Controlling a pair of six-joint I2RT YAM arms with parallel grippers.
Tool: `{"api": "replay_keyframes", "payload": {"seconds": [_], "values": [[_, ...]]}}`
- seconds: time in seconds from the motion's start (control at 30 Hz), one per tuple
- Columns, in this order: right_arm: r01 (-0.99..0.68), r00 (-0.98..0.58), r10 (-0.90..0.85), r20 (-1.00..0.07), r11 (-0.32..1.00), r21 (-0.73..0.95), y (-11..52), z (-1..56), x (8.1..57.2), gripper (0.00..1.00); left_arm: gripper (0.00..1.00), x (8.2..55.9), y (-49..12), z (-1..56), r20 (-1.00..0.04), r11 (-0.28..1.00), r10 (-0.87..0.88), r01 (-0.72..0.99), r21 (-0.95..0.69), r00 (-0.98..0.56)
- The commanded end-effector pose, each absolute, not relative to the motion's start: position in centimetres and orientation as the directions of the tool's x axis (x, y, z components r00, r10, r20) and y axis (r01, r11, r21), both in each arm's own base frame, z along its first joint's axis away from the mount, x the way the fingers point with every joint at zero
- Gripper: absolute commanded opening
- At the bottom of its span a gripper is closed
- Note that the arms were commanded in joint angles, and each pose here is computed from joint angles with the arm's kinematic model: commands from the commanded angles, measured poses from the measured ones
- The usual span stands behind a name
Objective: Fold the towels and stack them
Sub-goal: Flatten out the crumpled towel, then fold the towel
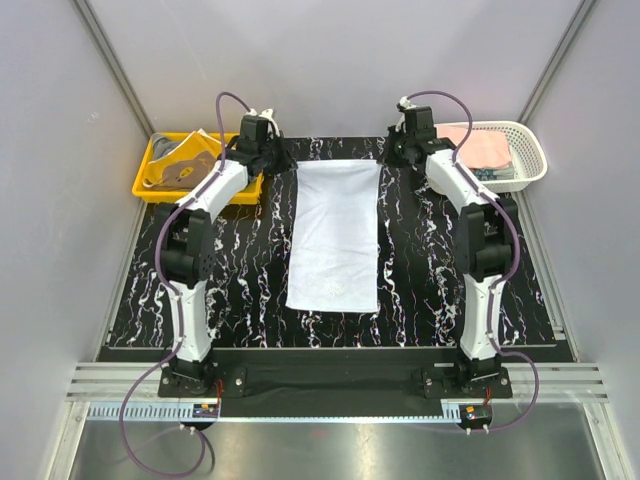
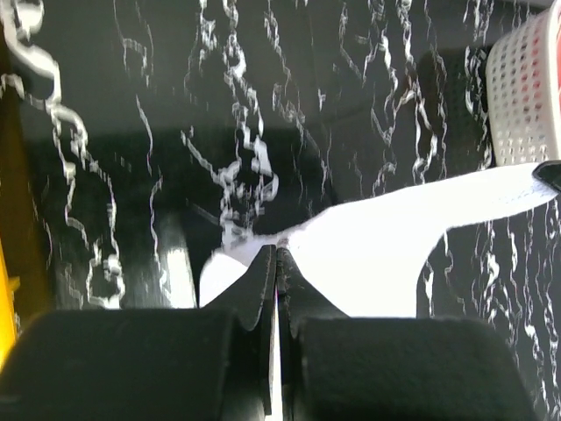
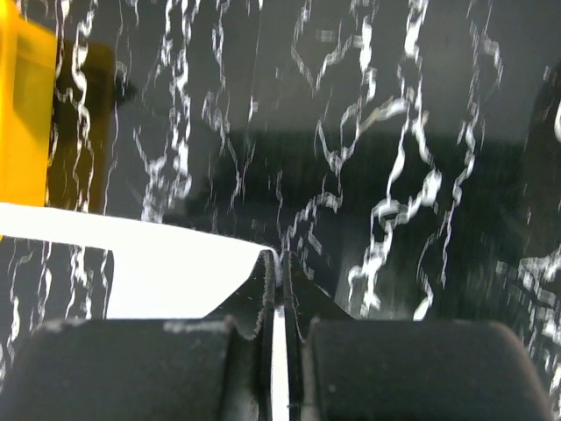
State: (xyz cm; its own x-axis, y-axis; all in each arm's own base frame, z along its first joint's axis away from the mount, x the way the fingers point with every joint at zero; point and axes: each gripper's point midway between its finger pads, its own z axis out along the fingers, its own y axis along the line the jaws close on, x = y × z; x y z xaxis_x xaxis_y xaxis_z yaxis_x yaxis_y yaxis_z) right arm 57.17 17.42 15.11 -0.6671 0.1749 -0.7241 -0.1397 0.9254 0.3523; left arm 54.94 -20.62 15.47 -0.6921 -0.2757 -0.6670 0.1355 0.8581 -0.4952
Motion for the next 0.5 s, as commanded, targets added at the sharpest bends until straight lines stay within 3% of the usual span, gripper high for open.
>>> {"api": "replay_keyframes", "payload": {"seconds": [0.0,0.17,0.47], "values": [[-0.191,-0.593,0.205,-0.778,0.903,0.384,17.6,20.6,55.7,0.0,0.0,53.7,-20.2,21.2,-0.739,0.839,-0.309,0.193,-0.508,-0.599],[-0.188,-0.621,0.206,-0.756,0.898,0.399,17.8,20.3,52.2,0.0,0.0,50.8,-20.3,21.7,-0.736,0.847,-0.308,0.179,-0.501,-0.603],[-0.165,-0.689,0.189,-0.7,0.899,0.405,18.5,17.8,46.3,0.0,0.0,44.6,-20.8,17.6,-0.669,0.88,-0.292,0.081,-0.468,-0.683]]}}
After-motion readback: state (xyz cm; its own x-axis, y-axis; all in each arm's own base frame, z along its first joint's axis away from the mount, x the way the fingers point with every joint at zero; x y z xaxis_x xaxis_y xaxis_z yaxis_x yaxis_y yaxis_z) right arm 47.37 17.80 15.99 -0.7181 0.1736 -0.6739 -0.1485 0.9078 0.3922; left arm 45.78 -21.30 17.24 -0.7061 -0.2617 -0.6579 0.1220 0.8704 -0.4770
